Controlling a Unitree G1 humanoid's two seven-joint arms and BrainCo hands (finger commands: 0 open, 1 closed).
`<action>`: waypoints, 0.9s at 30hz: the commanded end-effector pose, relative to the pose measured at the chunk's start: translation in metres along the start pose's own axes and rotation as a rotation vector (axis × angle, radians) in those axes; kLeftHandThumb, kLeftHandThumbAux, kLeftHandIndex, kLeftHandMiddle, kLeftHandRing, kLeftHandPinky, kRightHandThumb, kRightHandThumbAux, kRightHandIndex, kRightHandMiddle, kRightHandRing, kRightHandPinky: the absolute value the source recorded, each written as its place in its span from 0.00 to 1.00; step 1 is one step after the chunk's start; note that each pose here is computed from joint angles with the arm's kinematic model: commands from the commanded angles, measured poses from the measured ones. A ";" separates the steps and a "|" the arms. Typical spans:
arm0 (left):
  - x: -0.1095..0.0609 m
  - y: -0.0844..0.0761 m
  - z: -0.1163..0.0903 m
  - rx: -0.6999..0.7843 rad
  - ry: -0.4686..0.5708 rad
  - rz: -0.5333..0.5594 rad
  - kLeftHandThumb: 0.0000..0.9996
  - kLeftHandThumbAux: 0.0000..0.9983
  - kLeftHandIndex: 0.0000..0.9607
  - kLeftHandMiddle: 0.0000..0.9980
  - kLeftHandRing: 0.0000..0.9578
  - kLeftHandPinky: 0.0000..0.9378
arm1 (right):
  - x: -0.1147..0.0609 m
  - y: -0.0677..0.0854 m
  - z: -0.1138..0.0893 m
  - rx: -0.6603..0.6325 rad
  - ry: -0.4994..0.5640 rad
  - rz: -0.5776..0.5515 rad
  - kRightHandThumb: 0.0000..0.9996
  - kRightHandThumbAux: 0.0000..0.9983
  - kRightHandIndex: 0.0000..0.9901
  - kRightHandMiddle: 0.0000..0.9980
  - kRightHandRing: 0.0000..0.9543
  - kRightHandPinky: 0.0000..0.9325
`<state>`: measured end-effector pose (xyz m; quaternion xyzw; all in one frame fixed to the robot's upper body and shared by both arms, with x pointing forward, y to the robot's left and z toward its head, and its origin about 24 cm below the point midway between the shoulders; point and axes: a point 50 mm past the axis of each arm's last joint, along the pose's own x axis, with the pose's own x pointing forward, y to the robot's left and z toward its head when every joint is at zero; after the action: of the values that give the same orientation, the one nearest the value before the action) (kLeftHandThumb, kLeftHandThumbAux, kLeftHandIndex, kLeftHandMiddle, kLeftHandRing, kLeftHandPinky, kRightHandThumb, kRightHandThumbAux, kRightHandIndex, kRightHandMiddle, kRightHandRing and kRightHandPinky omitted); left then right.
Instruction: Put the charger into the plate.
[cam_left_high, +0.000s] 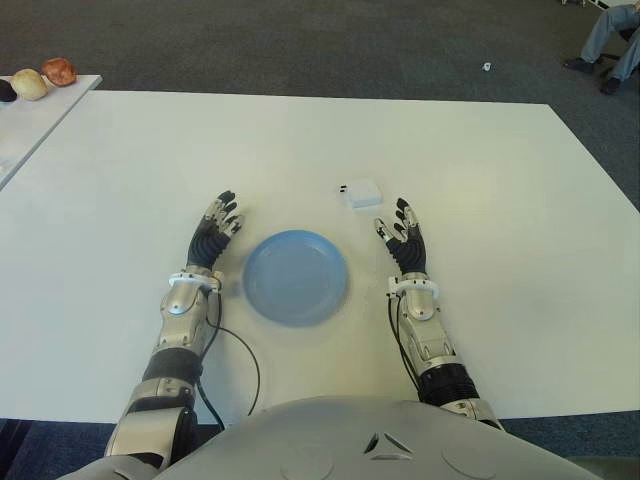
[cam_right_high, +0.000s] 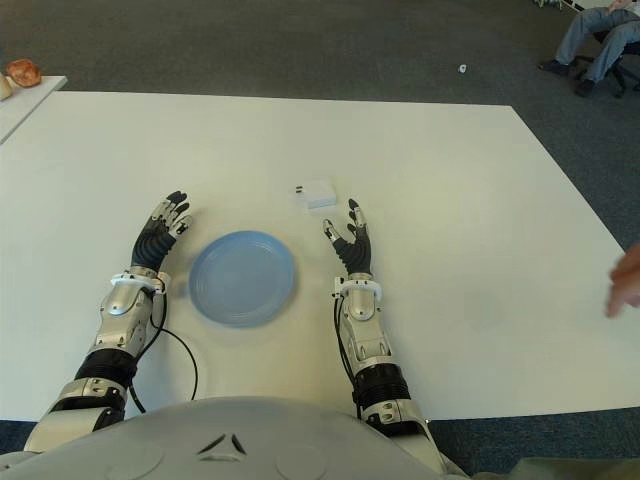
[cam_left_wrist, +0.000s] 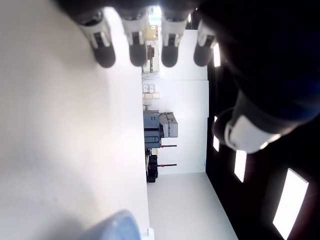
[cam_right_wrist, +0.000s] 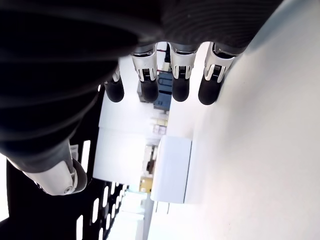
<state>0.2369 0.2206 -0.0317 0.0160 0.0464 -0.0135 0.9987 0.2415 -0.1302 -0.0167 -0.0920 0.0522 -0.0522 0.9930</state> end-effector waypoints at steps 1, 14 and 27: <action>-0.007 -0.003 -0.013 -0.011 0.070 -0.008 0.00 0.61 0.00 0.02 0.00 0.00 | -0.006 0.000 -0.013 -0.017 0.077 0.001 0.11 0.59 0.03 0.06 0.06 0.09; -0.007 -0.003 -0.013 -0.011 0.070 -0.011 0.00 0.61 0.00 0.02 0.00 0.00 | -0.006 0.000 -0.013 -0.022 0.073 -0.008 0.12 0.58 0.03 0.06 0.06 0.10; -0.007 -0.003 -0.014 -0.012 0.075 -0.006 0.00 0.61 0.00 0.02 0.00 0.00 | -0.006 -0.001 -0.013 -0.030 0.077 -0.009 0.11 0.57 0.03 0.06 0.06 0.10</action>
<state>0.2367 0.2205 -0.0320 0.0158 0.0471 -0.0137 0.9987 0.2415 -0.1304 -0.0165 -0.0952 0.0531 -0.0575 0.9924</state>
